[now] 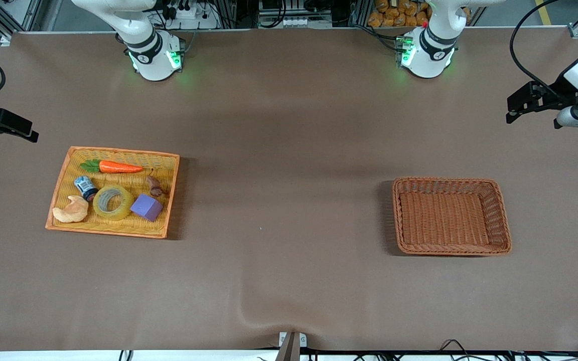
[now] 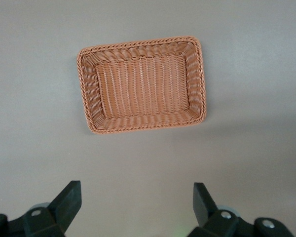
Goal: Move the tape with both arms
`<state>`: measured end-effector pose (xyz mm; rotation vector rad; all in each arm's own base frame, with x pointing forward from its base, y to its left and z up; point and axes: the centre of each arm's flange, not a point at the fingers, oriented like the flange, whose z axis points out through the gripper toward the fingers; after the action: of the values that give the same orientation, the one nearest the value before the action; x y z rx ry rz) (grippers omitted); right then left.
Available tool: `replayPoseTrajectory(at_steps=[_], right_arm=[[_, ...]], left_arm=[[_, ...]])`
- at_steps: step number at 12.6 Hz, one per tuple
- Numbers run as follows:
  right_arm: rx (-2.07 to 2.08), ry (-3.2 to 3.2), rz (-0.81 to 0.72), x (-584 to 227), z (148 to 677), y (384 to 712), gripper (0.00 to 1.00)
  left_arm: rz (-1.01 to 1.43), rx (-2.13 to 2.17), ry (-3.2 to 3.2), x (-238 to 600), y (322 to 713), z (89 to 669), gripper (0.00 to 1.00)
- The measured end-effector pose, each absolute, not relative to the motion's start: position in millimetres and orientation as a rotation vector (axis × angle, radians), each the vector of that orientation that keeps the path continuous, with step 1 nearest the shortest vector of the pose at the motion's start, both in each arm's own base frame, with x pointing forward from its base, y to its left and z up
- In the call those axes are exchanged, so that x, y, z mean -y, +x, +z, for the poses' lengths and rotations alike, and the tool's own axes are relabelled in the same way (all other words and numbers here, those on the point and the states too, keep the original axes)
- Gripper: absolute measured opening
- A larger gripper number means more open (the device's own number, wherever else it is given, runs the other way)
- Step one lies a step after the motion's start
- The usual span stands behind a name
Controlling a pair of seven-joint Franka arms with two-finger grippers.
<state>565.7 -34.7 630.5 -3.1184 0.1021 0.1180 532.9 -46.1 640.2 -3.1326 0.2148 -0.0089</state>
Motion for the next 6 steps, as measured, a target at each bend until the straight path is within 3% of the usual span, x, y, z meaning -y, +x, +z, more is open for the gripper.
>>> replayPoseTrajectory(at_steps=[6], right_arm=[[-0.098,-3.118,0.118,33.3,630.6,565.7,1.00]], left_arm=[[-0.022,-0.204,-3.134,43.0,533.3,644.2,1.00]])
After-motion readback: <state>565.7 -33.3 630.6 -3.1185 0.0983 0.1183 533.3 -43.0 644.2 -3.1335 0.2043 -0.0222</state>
